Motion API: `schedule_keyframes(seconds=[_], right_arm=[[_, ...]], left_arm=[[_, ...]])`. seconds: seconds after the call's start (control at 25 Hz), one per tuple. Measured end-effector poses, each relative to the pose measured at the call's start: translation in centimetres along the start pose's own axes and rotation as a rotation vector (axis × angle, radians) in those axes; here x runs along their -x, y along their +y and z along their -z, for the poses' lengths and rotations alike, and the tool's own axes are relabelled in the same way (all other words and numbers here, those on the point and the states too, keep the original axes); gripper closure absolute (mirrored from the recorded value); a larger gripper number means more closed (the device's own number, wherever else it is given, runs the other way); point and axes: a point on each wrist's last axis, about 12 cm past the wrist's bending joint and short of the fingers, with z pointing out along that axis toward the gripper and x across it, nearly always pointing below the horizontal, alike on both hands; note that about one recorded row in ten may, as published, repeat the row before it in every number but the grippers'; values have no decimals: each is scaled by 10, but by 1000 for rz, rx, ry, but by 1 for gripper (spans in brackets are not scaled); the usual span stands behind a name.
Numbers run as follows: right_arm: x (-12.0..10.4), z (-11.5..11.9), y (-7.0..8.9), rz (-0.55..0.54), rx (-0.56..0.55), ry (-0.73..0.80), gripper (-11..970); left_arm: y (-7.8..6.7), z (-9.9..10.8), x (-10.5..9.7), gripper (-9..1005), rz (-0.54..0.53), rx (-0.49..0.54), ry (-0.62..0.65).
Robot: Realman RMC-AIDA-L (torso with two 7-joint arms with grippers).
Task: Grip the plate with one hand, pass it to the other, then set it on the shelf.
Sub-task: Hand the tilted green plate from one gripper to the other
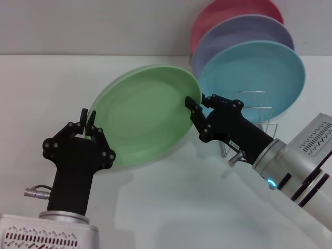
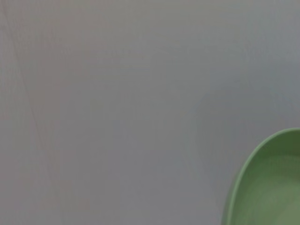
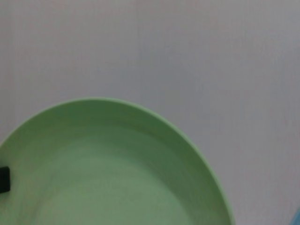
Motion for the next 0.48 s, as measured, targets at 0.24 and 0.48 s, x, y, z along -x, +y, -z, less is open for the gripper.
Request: schedule_keyframes(seconds=[0.24,0.48], right_arm=[[0,0,0,1,1,-1,785],[0,1,-1,1,-1,1,828]], left_arm=[[0,0,0,888,1,-3,2],[0,0,0,887,1,-4,2]])
